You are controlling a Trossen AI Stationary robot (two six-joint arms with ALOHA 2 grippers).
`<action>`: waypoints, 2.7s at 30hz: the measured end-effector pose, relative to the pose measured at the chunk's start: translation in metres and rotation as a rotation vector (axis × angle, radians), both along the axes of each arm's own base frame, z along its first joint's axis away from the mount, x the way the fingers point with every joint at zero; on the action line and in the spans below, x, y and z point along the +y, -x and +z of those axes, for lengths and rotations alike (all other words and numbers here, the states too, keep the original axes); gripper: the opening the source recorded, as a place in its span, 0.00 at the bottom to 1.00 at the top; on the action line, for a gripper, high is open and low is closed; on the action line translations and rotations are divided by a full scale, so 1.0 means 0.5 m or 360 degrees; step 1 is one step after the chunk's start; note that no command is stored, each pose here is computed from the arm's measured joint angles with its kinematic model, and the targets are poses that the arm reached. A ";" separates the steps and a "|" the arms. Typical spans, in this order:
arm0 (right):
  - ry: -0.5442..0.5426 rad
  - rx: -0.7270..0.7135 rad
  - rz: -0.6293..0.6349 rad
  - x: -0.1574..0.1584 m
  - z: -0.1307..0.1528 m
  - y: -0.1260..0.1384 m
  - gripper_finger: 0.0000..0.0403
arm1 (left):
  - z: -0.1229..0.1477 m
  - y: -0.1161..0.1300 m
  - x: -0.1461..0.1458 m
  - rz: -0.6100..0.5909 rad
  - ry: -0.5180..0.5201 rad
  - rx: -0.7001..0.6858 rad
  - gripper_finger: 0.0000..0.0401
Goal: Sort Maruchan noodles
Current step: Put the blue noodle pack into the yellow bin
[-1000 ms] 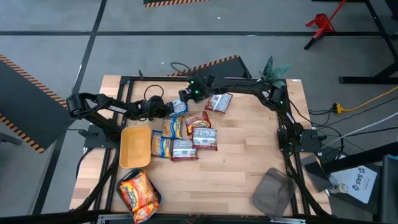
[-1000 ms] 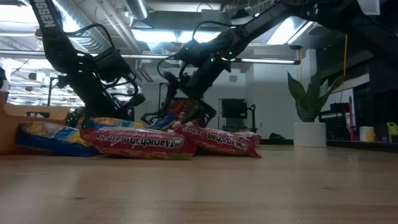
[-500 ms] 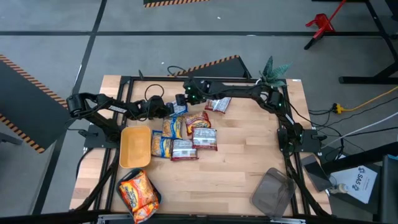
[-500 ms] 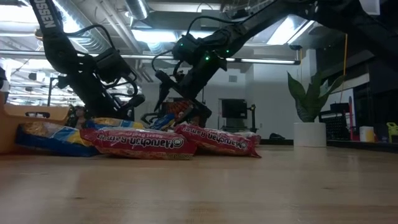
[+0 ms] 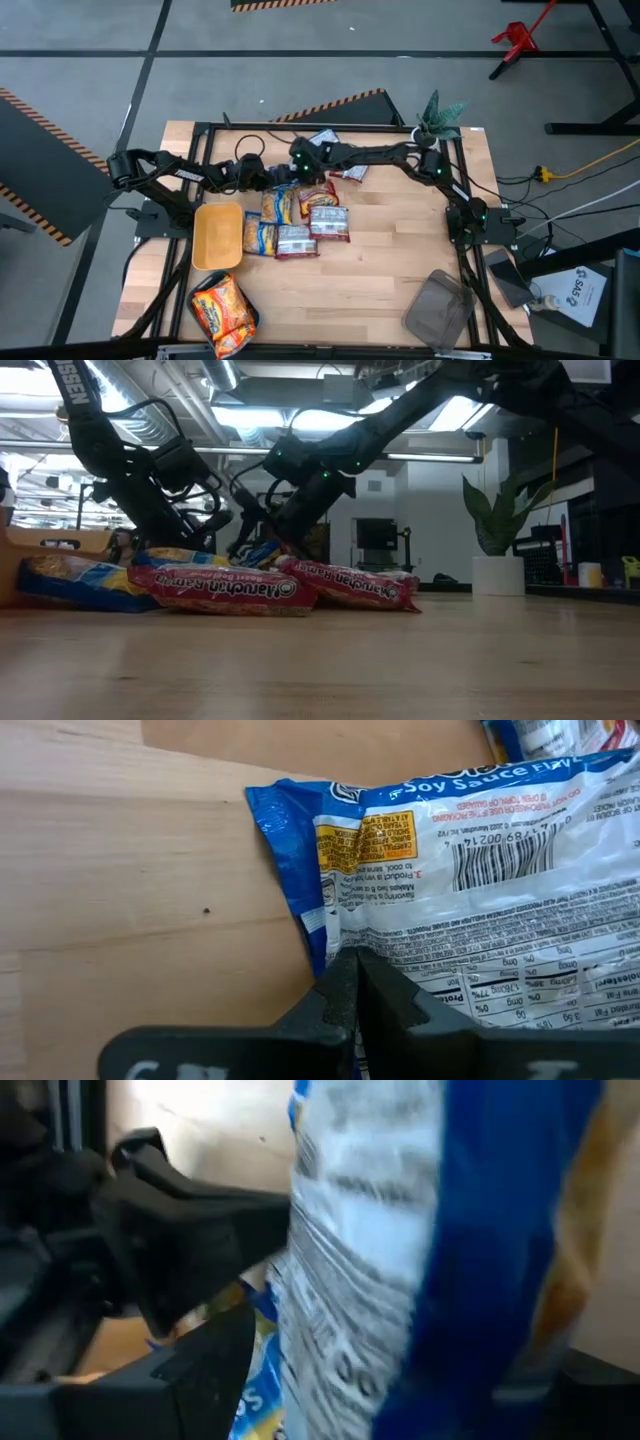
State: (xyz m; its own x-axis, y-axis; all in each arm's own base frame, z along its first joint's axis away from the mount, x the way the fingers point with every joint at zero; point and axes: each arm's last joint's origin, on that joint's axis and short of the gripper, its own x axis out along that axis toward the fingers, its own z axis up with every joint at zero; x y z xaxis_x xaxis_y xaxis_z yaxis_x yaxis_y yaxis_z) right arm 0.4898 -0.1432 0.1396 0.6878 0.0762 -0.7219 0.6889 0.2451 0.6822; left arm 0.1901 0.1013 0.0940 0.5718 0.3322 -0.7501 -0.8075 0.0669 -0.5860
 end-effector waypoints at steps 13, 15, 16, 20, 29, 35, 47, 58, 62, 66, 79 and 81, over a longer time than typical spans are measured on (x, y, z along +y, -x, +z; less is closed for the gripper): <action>0.0016 -0.0098 -0.0017 -0.025 0.008 -0.001 0.31 | 0.000 -0.001 -0.001 -0.0080 -0.0021 0.0008 0.00; 0.0018 -0.0118 -0.0008 -0.023 0.011 -0.003 0.22 | 0.002 -0.003 -0.001 -0.0124 -0.0040 -0.0008 0.00; 0.0016 -0.0123 -0.0005 -0.023 0.012 -0.003 0.22 | 0.003 -0.004 -0.001 -0.0143 -0.0043 -0.0017 0.00; 0.0012 -0.0151 0.0010 -0.024 0.014 -0.005 0.22 | 0.010 -0.006 -0.001 -0.0177 -0.0028 -0.0075 0.00; 0.0125 -0.0272 -0.0004 -0.055 0.090 0.015 0.22 | 0.091 0.015 0.011 -0.0253 -0.0128 -0.0372 0.00; 0.0289 -0.0356 0.0023 -0.041 0.159 0.024 0.22 | 0.153 0.045 0.017 -0.0291 -0.0217 -0.0601 0.00; 0.0686 -0.0391 -0.0129 -0.014 0.290 0.065 0.22 | 0.248 0.104 0.003 -0.0476 -0.0626 -0.0873 0.03; 0.0654 -0.0332 0.0121 0.059 0.282 0.054 0.22 | 0.347 0.132 0.000 -0.0513 -0.0983 -0.1148 0.26; 0.0720 -0.0401 0.0263 0.127 0.257 0.018 0.22 | 0.413 0.146 0.000 -0.0475 -0.1141 -0.1227 0.27; 0.0788 -0.0666 0.0424 0.193 0.235 -0.027 0.22 | 0.472 0.160 -0.005 -0.0456 -0.1275 -0.1297 0.27; 0.1341 -0.1086 0.0597 0.251 0.201 -0.086 0.22 | 0.532 0.174 -0.015 -0.0499 -0.1304 -0.1410 0.27; 0.1334 -0.1108 0.0618 0.254 0.187 -0.112 0.22 | 0.532 0.174 -0.015 -0.0489 -0.1264 -0.1431 0.27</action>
